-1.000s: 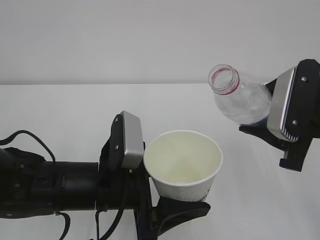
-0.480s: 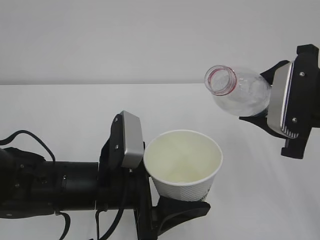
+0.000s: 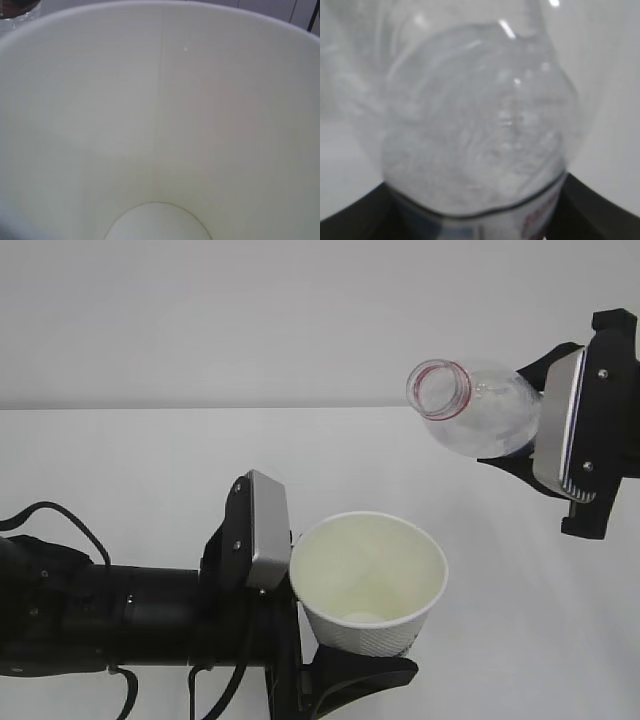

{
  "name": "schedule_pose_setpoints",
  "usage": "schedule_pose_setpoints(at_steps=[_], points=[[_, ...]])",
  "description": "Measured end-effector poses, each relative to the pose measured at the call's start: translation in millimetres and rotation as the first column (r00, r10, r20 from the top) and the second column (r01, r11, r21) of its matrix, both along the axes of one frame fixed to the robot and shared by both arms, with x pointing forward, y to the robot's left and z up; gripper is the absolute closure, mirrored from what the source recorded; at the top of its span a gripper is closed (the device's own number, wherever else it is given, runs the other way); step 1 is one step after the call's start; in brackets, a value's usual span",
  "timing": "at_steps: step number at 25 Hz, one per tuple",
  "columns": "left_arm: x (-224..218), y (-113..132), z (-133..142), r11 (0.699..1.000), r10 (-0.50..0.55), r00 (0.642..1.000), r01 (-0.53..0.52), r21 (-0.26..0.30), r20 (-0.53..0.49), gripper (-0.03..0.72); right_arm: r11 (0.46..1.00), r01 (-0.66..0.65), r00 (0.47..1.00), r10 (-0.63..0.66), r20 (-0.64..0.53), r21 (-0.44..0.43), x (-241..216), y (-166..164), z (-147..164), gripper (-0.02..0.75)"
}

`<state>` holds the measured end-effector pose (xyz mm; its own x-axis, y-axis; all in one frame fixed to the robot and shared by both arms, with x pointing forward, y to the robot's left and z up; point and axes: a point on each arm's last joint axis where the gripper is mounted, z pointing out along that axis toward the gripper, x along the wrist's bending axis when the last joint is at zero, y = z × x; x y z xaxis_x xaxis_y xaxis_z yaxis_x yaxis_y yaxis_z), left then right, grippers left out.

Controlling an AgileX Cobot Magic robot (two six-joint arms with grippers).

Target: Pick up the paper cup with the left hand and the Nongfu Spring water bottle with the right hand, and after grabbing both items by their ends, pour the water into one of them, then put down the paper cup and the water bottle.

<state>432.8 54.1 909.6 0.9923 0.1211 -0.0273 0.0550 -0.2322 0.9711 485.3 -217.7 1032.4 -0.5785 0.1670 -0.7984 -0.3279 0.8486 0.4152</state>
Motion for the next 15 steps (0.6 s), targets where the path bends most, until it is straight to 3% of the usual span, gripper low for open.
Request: schedule_pose_setpoints(at_steps=[15], points=[[10.5,-9.4,10.8,1.0,-0.007,0.998,0.008,-0.03,0.06,0.097,0.997,-0.033,0.999,0.034,0.027,-0.063,3.5,0.5,-2.1,0.253]])
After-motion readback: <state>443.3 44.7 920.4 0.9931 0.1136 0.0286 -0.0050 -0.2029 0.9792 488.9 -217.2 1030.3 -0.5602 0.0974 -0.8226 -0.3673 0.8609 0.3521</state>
